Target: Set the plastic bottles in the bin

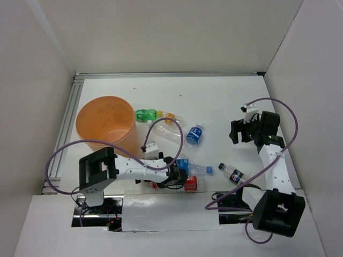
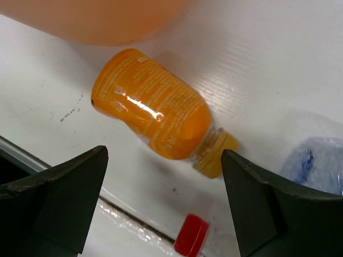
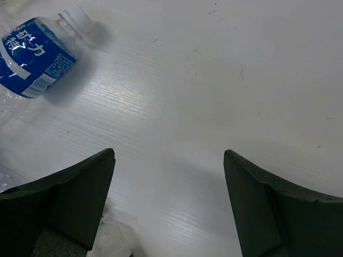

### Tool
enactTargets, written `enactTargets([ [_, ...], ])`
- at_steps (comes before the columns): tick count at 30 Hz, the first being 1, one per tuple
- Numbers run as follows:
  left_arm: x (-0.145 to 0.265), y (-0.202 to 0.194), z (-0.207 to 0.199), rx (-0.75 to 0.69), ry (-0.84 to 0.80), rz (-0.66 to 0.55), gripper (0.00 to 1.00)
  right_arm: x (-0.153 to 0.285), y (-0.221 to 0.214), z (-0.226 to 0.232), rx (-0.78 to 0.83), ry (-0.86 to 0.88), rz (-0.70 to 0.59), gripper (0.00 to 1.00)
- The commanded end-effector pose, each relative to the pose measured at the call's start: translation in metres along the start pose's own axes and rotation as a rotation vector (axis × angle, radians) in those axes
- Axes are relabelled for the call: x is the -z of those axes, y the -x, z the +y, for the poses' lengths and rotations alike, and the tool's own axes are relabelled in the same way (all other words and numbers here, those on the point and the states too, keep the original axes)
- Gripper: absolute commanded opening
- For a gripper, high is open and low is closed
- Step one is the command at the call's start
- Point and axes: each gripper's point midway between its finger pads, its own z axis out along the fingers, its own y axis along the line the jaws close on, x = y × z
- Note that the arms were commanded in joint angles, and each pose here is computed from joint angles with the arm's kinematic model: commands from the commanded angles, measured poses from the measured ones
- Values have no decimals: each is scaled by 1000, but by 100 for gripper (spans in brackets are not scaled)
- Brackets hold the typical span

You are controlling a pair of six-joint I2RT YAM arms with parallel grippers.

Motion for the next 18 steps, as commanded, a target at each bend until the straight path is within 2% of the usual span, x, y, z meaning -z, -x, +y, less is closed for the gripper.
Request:
enactTargets([
  [1, -9, 15, -19, 578, 39, -61, 100, 4, 6, 0, 22, 12, -1, 89],
  [6, -26, 7, -17, 586, 112, -75, 100, 6, 5, 1, 26, 16, 7, 89],
  [11, -43, -3, -18, 597, 102, -31, 100, 5, 8, 1, 26, 24, 4, 89],
  [13, -45, -9, -19, 598, 91, -11, 96, 5, 8, 1, 35, 24, 4, 89],
  [14, -44, -11, -21, 605, 91, 2, 94, 5, 8, 1, 35, 24, 4, 89],
  [18, -50, -23, -25, 562, 65, 31, 67, 6, 6, 2, 31, 28, 11, 89],
])
